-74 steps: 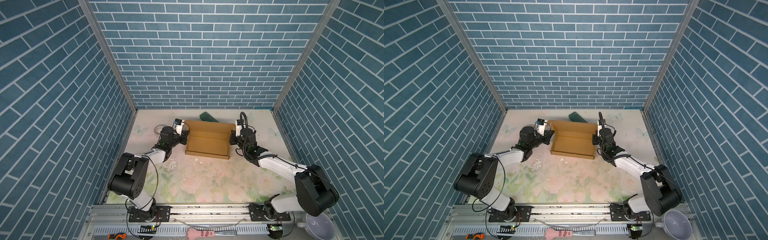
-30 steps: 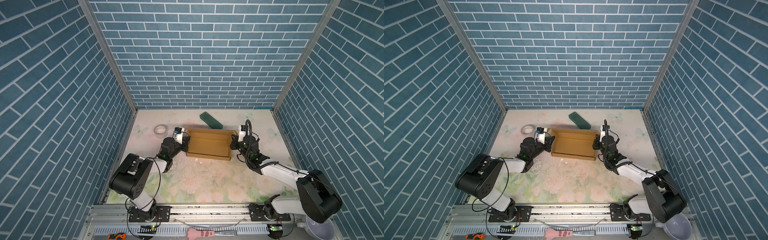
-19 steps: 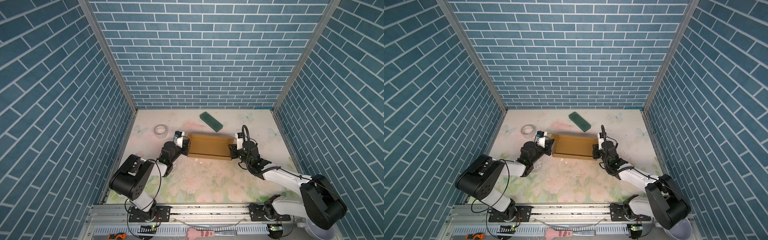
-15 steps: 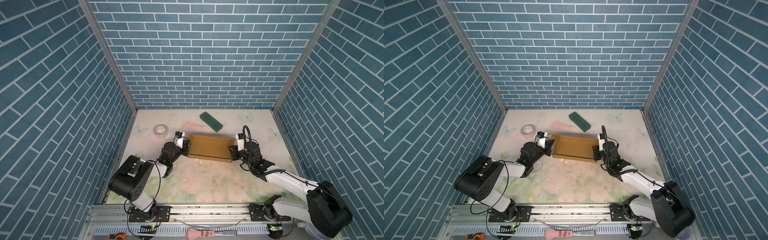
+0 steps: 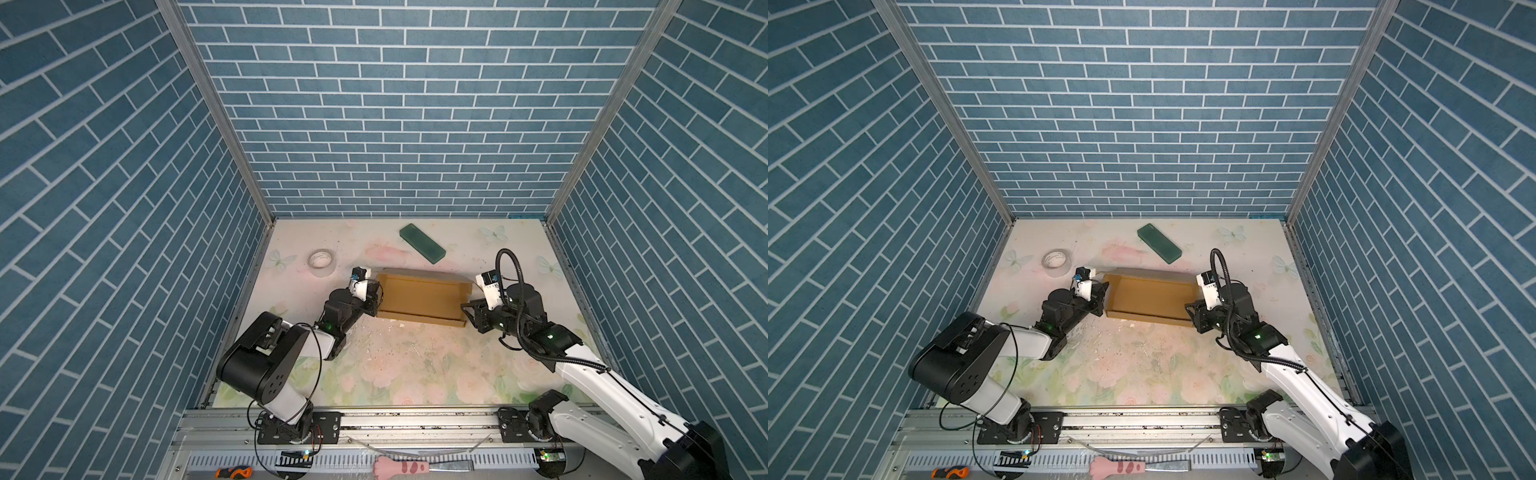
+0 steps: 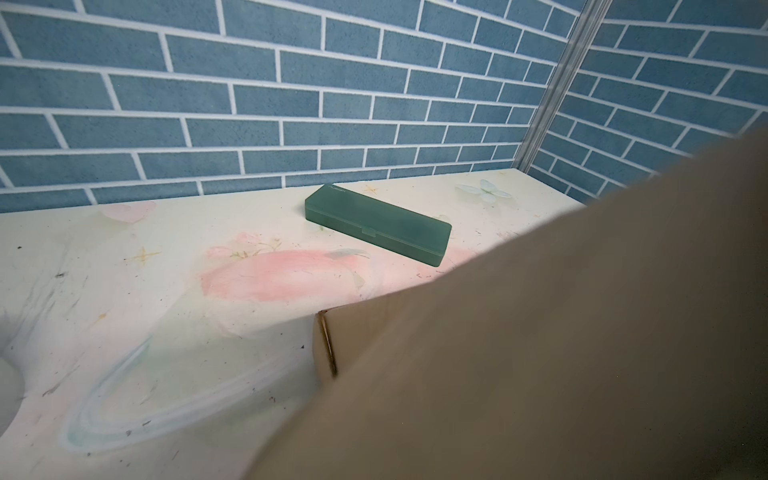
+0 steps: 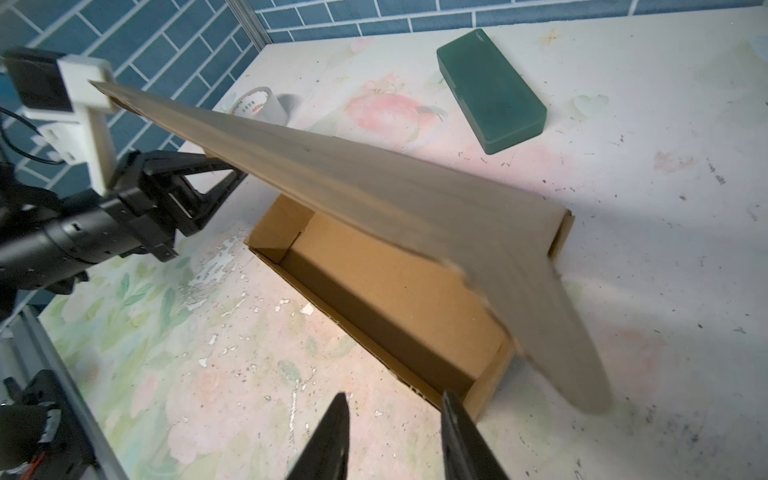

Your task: Fold the paper box

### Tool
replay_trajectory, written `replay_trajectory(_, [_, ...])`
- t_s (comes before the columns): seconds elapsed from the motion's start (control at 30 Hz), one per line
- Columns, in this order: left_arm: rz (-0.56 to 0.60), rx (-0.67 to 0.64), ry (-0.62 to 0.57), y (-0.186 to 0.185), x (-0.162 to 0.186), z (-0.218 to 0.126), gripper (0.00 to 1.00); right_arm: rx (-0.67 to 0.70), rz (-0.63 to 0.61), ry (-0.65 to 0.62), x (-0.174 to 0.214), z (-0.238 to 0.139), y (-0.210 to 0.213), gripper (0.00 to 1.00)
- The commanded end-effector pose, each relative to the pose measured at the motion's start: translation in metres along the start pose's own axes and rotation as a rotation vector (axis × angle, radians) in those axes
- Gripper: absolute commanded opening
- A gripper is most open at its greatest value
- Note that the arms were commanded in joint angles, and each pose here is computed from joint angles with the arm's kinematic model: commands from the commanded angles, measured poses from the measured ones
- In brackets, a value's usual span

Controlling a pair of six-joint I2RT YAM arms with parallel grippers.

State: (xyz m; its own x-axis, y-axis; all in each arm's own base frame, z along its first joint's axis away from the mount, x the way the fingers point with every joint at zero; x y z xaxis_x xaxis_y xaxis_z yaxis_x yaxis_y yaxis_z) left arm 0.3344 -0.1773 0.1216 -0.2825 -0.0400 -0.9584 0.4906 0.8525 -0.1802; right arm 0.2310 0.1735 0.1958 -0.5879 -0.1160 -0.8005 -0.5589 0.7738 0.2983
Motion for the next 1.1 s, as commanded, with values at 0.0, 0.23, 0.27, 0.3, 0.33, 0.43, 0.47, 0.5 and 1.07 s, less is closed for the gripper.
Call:
replay_trajectory(0.0, [-0.006,-0.067,0.206,0.011,0.056,-0.007,0.01,-0.05,-0.037,0.027,-0.015,-0.02,0.015,0.38])
replay_trajectory(0.23, [0.037,-0.055,0.209,0.006,0.059,-0.004,0.01,-0.017,-0.041,-0.069,-0.08,-0.051,0.029,0.37])
replay_trajectory(0.27, [0.042,-0.054,0.212,0.005,0.06,-0.003,0.01,0.004,-0.032,-0.067,-0.09,-0.05,0.027,0.36])
replay_trajectory(0.3, [0.045,-0.052,0.212,0.005,0.062,-0.003,0.01,0.022,-0.02,-0.059,-0.098,-0.045,0.025,0.35])
replay_trajectory(0.33, [0.047,-0.051,0.211,0.004,0.062,-0.003,0.01,0.033,-0.011,-0.052,-0.106,-0.041,0.024,0.34])
replay_trajectory(0.43, [0.049,-0.047,0.205,0.003,0.064,-0.004,0.02,0.046,0.032,-0.01,-0.122,-0.014,0.02,0.3])
replay_trajectory(0.47, [0.05,-0.046,0.203,0.003,0.065,-0.005,0.02,0.035,0.047,0.007,-0.125,-0.003,0.019,0.29])
replay_trajectory(0.5, [0.051,-0.045,0.202,0.002,0.065,-0.006,0.02,0.024,0.061,0.022,-0.127,0.006,0.02,0.28])
replay_trajectory(1.07, [0.074,-0.036,0.194,-0.007,0.052,-0.02,0.2,-0.036,0.166,0.197,-0.062,0.076,0.017,0.22])
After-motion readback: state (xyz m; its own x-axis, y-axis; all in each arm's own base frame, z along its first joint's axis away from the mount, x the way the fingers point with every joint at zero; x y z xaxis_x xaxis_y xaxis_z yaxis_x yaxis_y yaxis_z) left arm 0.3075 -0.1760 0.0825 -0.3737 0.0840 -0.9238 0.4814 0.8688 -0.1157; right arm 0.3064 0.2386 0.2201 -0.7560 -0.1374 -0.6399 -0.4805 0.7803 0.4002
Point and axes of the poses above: each gripper's point midway between its finger pads, its own z axis out along the fingers, its own y axis along the line the jaws close on, x = y × z, the point moved 3 cm from there along -z, back along the fingers, and after that the axes turned 1 degree about -z, right-handed, at the moved point
